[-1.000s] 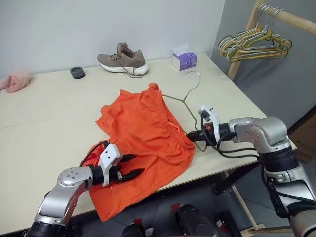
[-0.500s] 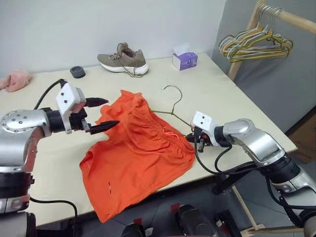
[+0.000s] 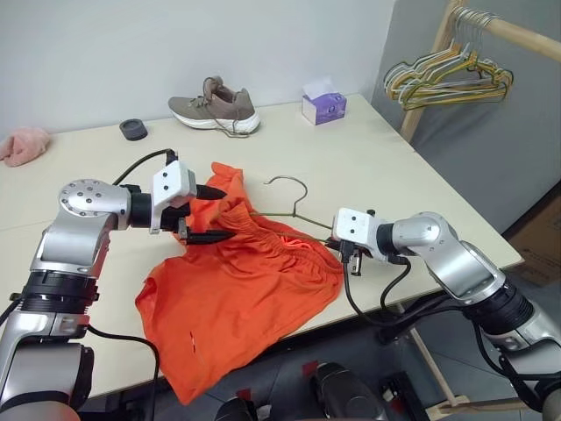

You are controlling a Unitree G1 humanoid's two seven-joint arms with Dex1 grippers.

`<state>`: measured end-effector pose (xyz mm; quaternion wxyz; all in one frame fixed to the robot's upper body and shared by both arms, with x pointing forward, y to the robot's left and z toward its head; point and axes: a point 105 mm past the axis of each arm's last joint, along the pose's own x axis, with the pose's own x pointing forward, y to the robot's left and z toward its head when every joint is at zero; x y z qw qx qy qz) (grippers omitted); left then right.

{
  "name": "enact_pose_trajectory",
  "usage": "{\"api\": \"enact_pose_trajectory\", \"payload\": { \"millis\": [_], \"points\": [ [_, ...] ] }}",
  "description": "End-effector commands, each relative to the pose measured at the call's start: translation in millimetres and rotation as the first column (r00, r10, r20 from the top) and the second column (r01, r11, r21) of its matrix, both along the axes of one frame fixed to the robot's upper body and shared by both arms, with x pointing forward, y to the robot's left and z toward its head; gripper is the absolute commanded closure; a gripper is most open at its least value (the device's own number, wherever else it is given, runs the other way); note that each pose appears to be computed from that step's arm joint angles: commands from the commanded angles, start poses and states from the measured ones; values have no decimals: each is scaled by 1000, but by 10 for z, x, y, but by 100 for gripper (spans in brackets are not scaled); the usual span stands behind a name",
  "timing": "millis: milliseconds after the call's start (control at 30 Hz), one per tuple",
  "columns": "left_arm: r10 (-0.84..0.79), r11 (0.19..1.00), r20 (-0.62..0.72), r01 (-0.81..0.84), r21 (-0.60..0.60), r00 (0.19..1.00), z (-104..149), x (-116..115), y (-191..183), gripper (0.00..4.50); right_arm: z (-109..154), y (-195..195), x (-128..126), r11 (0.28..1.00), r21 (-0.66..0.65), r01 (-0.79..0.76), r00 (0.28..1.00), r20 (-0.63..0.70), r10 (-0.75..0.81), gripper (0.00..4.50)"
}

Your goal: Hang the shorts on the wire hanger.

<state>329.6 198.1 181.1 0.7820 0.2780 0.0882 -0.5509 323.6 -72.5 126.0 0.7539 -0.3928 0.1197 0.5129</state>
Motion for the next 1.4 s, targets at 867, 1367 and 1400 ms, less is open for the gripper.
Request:
{"api": "enact_pose_trajectory", "payload": {
  "millis": [867,1367,1400],
  "points": [
    [-94,995,-53,92,-29,994,-217,-86,-291,448,288,280,-143,970,-47,-238,955,169,243,450],
    [112,992,-19,-113,-53,994,-281,-6,54,450,5,-475,-261,990,102,102,991,-98,-92,3],
    [120,991,-19,-121,-59,993,-277,-10,65,450,-19,-392,-303,975,176,136,982,-153,-110,3]
  ]
}}
